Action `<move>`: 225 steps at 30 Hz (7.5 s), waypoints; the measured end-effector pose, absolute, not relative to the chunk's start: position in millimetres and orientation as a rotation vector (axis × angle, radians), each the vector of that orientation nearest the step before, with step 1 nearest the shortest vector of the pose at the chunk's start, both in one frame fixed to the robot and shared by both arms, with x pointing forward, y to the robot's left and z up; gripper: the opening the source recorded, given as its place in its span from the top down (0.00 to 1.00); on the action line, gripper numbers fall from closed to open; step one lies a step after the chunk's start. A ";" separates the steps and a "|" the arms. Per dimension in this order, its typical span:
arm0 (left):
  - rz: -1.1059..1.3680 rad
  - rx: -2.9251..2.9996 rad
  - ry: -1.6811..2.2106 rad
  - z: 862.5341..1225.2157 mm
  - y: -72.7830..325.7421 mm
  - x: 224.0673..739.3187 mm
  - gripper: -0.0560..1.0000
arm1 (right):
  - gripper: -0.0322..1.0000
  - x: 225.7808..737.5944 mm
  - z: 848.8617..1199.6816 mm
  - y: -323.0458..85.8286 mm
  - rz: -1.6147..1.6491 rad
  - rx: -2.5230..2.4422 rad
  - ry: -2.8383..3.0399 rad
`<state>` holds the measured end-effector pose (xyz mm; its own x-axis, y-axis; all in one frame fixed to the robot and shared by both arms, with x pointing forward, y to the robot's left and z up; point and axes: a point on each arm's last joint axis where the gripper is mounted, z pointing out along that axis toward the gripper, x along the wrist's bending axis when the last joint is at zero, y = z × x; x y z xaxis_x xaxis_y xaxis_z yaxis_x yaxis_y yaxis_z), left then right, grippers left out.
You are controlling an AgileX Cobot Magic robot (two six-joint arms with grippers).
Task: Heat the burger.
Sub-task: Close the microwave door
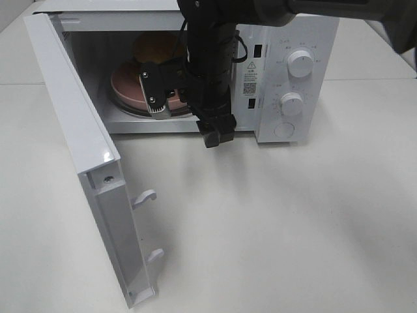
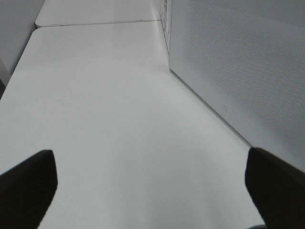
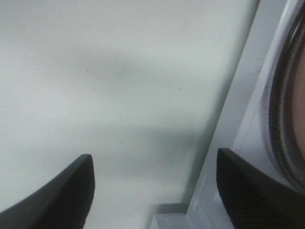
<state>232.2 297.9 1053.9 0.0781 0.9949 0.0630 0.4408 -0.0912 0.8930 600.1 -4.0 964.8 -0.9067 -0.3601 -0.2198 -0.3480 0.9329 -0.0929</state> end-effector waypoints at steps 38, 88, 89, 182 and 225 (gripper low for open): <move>0.967 1.632 1.451 1053.9 297.9 232.2 0.00 | 0.15 468.4 1050.2 -156.3 -0.074 0.357 2.979; 0.967 1.632 1.451 1053.9 297.9 232.2 0.00 | 0.23 293.2 1041.3 -302.6 0.542 1.813 1.871; 0.967 1.632 1.451 1053.9 297.9 232.2 0.00 | 0.23 283.4 1043.8 -302.3 0.610 1.775 1.827; 1.134 1.479 1.329 1078.6 300.6 320.2 0.27 | 0.23 231.4 1049.2 -304.4 0.883 1.552 1.577; 1.064 1.376 1.138 994.4 286.2 461.1 0.94 | 0.23 231.4 1049.2 -304.4 0.883 1.552 1.577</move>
